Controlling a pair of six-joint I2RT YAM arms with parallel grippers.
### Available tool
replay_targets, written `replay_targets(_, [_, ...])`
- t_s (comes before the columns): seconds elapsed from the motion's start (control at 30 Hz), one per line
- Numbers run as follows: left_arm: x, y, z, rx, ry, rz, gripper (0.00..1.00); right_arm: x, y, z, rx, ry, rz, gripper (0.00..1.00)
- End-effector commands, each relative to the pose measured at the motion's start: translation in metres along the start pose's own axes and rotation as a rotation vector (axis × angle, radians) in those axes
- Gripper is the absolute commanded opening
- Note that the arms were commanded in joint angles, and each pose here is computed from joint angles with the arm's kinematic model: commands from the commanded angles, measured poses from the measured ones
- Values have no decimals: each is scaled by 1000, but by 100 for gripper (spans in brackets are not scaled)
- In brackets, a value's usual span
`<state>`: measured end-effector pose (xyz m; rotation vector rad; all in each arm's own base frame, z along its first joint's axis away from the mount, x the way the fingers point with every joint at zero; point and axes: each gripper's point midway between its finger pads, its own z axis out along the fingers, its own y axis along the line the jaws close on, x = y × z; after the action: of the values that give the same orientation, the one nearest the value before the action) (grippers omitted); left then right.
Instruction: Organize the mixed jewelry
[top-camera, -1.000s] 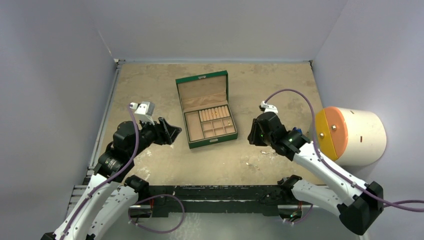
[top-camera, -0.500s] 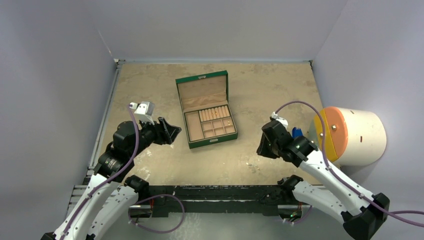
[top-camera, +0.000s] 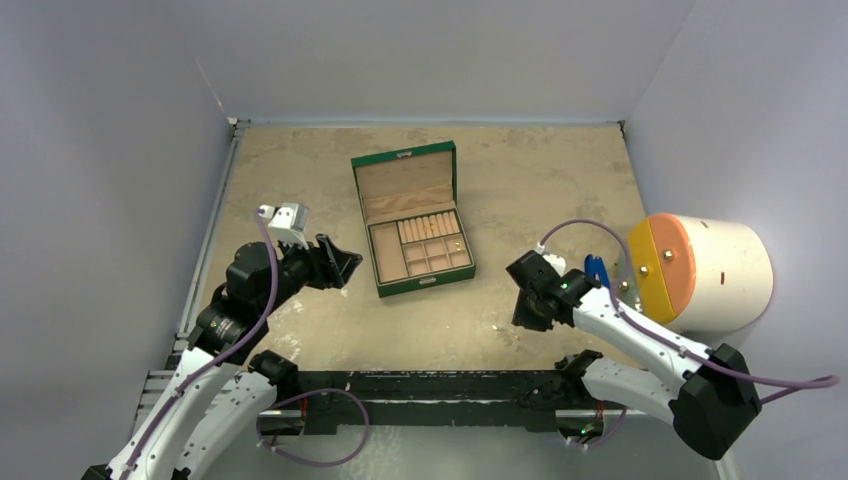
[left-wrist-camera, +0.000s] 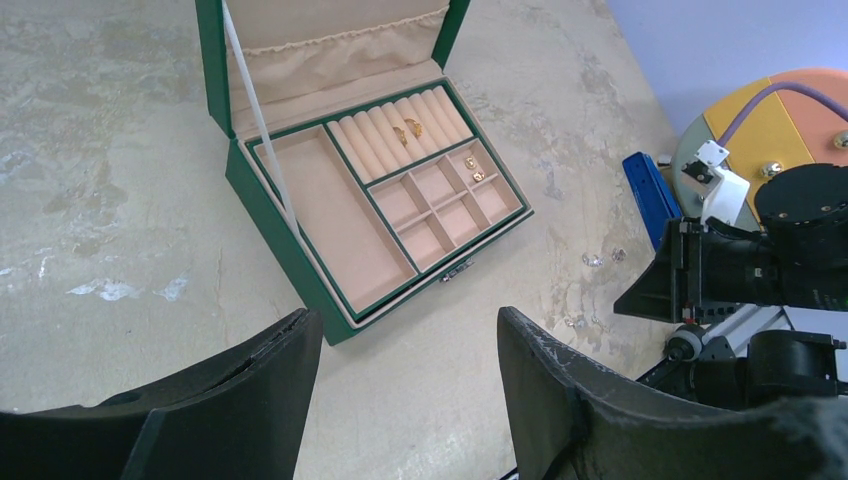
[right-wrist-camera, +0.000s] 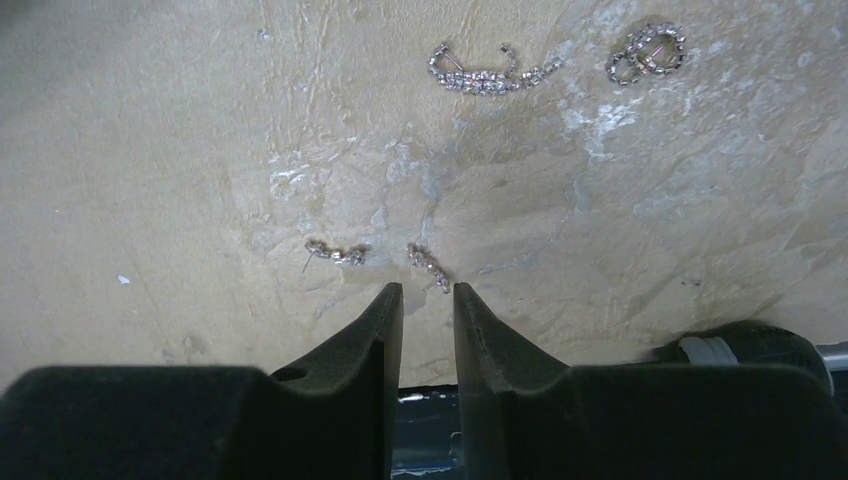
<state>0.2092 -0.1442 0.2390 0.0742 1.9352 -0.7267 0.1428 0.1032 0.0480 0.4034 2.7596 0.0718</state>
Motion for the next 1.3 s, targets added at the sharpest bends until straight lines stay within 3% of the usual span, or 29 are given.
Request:
replay_targets(0.0, [-18,-6,-4,17,-65,7,64,4,6,9,-9,22,34,27])
replay_targets(0.7, [-19,-8,-6,31,-74,10,65,29,0,29,40,100,15,27])
replay_targets(1.27, [-20,-8,-7,30,-79,11,65,34,6,30,29,107,-4,10])
